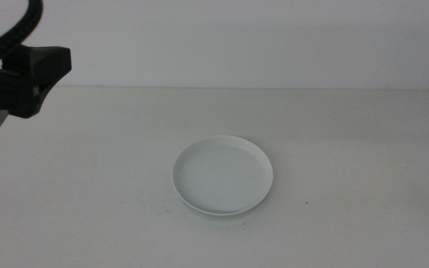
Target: Stack the three bowls on top of each other.
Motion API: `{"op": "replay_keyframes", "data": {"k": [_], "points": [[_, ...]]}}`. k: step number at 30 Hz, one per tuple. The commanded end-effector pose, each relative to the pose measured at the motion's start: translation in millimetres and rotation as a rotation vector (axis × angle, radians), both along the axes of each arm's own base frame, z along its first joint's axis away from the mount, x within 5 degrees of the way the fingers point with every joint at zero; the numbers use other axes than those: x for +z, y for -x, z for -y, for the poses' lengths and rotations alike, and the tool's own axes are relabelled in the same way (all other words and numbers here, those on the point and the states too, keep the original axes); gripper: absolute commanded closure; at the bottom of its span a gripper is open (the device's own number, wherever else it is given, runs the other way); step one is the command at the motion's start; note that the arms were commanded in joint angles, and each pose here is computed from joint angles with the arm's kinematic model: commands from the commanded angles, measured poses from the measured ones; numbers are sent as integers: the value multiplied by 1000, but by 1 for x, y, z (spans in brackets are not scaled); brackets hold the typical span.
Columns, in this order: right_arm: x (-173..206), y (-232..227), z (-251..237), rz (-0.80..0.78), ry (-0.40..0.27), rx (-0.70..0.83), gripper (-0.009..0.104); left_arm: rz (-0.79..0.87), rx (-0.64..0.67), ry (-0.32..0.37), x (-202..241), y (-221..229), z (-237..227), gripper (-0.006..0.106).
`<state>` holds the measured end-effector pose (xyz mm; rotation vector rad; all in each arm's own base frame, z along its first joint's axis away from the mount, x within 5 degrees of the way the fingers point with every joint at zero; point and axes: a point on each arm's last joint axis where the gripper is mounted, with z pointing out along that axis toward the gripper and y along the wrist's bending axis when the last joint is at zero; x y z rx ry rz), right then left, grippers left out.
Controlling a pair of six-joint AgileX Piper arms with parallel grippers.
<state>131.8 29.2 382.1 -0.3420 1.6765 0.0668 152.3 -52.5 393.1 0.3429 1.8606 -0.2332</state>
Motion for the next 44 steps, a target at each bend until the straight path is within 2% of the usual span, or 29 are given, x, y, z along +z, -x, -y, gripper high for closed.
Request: {"op": "replay_keyframes", "data": {"k": [1, 5, 7, 11, 15, 19, 21, 24, 33, 44], "points": [[0, 1, 1, 3, -7, -7, 3, 11, 0, 3, 0, 1, 0, 7], [0, 6, 2, 24, -8, -10, 3, 56, 39, -123, -10, 9, -11, 7], [-6, 15, 5, 80, -15, -30, 3, 73, 80, -143, -19, 21, -21, 7], [-49, 38, 12, 146, -7, -62, 3, 130, 176, -118, -56, 53, -39, 7], [-114, 60, 19, 113, 82, -98, 3, 157, 246, -29, -104, 87, -46, 7], [-153, 71, 24, 100, 89, -168, 3, 216, 283, -15, -141, 108, -49, 7], [-163, 74, 26, 94, 91, -198, 3, 190, 285, -17, -161, 107, -49, 7], [-175, 75, 28, 83, 87, -232, 3, 164, 283, 8, -179, 102, -48, 7], [-186, 76, 28, 52, 88, -232, 3, 148, 288, 6, -203, 97, -49, 7], [-183, 76, 28, 84, 85, -238, 3, 165, 289, 1, -202, 97, -49, 7]]}}
